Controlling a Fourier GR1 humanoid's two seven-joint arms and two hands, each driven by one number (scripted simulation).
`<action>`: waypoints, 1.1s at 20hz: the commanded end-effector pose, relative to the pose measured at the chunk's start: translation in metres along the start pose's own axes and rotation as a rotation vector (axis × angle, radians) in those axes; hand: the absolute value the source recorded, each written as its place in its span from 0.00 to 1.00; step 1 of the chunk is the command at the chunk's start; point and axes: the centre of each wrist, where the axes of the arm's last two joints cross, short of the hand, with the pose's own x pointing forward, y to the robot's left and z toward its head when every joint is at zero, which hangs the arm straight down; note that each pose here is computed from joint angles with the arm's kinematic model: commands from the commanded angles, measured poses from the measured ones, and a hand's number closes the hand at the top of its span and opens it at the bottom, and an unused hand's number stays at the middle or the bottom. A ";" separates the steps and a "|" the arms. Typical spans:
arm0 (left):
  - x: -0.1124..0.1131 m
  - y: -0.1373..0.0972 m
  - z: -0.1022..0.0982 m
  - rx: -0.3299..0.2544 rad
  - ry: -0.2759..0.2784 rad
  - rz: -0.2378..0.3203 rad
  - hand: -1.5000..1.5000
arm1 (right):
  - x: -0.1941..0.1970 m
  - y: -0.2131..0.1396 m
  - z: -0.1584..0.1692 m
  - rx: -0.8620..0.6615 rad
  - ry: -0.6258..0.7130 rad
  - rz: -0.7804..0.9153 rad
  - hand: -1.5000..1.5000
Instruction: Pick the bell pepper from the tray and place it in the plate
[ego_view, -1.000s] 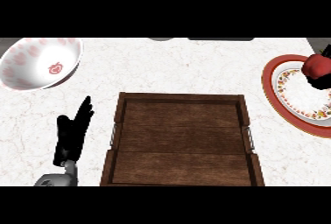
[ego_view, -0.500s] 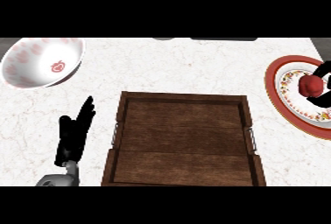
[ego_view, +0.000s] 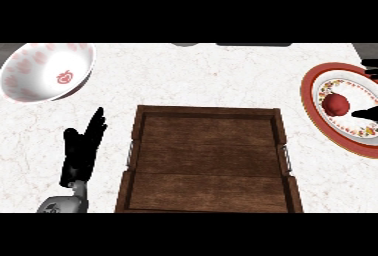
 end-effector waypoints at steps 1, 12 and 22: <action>0.000 0.010 0.003 0.007 -0.002 -0.003 0.50 | -0.008 -0.016 0.007 -0.148 -0.131 -0.296 0.00; -0.010 -0.009 0.004 0.006 0.007 -0.006 0.50 | -0.058 -0.032 0.049 -0.129 -0.158 -0.564 0.00; -0.016 -0.007 0.012 -0.004 -0.003 0.011 0.50 | -0.065 -0.007 0.050 -0.114 -0.209 -0.559 0.00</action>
